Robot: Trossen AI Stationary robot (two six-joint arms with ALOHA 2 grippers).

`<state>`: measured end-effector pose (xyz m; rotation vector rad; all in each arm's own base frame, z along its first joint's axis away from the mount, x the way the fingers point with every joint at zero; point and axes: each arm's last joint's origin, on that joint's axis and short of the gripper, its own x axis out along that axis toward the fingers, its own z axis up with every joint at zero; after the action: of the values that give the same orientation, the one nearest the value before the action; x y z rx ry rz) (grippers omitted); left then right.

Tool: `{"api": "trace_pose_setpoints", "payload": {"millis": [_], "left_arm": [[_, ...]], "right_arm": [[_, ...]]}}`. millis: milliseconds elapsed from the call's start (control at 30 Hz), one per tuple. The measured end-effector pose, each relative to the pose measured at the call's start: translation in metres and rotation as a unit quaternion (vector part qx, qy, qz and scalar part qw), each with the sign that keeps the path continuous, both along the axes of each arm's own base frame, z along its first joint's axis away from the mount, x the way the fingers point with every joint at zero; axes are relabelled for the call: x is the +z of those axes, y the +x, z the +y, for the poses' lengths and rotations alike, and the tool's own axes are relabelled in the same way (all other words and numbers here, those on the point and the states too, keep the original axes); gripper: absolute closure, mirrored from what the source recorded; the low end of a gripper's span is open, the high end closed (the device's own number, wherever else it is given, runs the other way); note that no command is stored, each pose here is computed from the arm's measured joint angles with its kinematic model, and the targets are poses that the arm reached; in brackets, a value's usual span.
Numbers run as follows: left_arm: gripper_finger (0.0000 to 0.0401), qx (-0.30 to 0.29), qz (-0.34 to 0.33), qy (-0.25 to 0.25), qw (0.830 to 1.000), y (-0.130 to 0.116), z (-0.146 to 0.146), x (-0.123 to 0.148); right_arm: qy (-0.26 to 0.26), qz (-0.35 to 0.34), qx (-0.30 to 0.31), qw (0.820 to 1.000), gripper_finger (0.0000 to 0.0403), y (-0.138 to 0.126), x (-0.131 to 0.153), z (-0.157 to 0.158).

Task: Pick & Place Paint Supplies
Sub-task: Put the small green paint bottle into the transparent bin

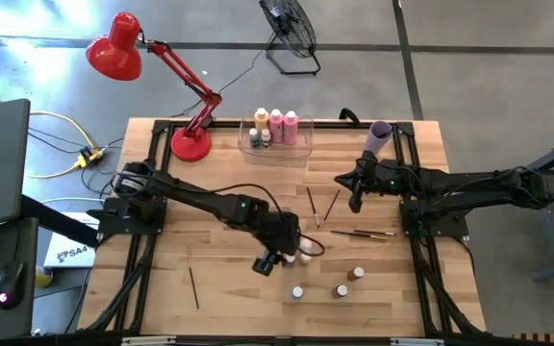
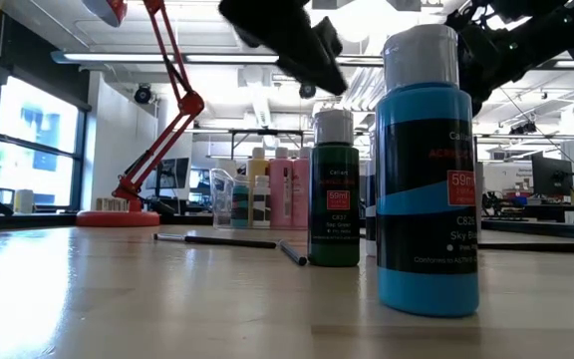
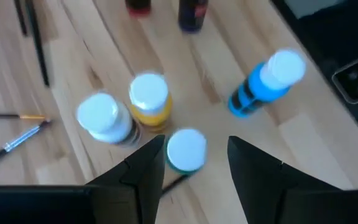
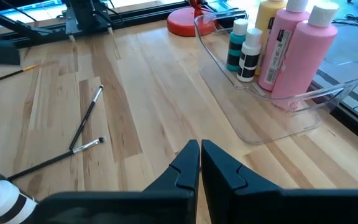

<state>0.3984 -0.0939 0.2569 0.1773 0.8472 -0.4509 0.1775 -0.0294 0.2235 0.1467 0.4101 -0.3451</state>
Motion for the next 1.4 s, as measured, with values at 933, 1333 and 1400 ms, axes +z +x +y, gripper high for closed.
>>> {"api": "trace_pose_setpoints", "payload": {"millis": [933,1333,1400], "left_arm": [[0.0187,0.009,0.037,0.007,0.999,0.012,-0.004,-0.035],[0.0187,0.009,0.035,0.002,0.999,0.015,-0.005,-0.039],[0.0187,0.009,0.035,0.002,0.999,0.015,-0.005,-0.039]], "right_arm": [[0.0,-0.003,0.0,1.0,0.0395,0.0,0.0,0.0],[0.0,0.0,0.0,1.0,0.0395,0.0,0.0,0.0],[0.0,0.001,0.0,1.0,0.0395,0.0,0.0,0.0]]}}
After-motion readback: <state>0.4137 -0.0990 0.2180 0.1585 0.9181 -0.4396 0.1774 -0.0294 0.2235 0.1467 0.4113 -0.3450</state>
